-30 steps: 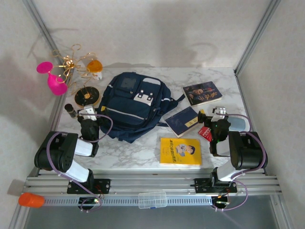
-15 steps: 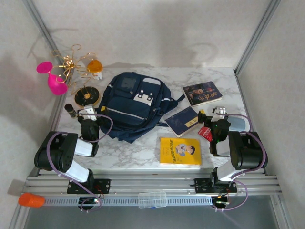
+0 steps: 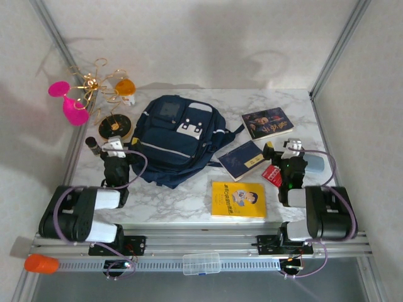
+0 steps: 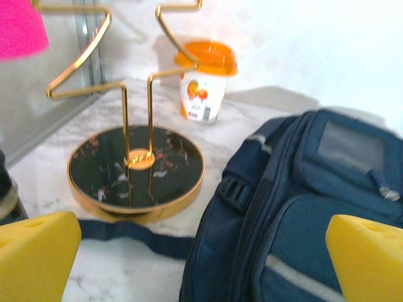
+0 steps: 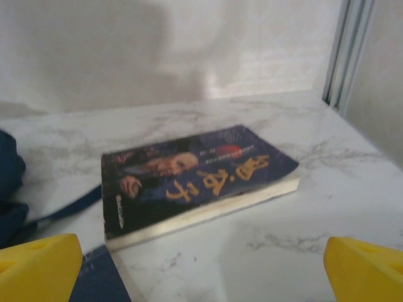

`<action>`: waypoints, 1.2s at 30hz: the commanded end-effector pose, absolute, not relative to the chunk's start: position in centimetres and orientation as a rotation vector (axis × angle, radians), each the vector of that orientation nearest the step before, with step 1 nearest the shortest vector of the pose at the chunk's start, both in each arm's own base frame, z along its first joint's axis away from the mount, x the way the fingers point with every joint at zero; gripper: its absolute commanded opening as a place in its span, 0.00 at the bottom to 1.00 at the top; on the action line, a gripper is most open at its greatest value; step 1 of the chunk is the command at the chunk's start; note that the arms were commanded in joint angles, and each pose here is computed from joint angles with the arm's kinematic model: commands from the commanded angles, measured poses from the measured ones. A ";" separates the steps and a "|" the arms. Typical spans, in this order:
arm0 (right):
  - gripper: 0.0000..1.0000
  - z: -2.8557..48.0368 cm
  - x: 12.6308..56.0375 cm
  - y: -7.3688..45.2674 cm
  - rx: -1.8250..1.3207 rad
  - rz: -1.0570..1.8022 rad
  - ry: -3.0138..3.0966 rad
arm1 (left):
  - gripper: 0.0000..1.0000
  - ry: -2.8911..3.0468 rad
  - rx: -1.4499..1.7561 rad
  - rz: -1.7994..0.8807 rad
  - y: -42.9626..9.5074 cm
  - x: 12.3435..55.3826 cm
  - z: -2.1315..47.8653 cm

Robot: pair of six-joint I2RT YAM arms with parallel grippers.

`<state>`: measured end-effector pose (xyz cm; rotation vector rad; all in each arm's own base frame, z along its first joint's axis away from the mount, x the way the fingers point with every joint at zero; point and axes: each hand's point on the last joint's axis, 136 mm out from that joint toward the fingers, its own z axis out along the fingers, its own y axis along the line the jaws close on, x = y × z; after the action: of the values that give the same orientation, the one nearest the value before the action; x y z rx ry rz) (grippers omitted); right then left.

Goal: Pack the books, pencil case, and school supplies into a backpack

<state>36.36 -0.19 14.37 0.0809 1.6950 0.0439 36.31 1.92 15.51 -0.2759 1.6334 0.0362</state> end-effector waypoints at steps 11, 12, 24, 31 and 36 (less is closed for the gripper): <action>0.99 16.5 35.3 -0.8 0.653 0.365 1.886 | 0.99 1.491 -0.694 -0.227 3.8 33.2 23.0; 0.99 15.8 35.0 -0.6 0.677 0.380 1.923 | 0.99 1.488 -0.750 -0.234 4.2 32.9 22.7; 0.99 16.6 32.9 7.2 0.527 0.759 2.093 | 0.99 1.851 -0.770 -0.570 -2.5 32.9 18.3; 0.99 15.2 32.6 17.4 0.393 0.975 2.263 | 0.99 2.008 -0.750 -0.625 -7.1 30.7 15.9; 0.97 13.5 33.4 23.5 0.328 0.996 2.356 | 0.99 2.086 -0.739 -0.688 -10.2 29.2 13.9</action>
<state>32.23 21.05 13.12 0.3076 2.3602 0.9647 30.17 -9.38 15.12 -0.6901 2.0413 -0.6729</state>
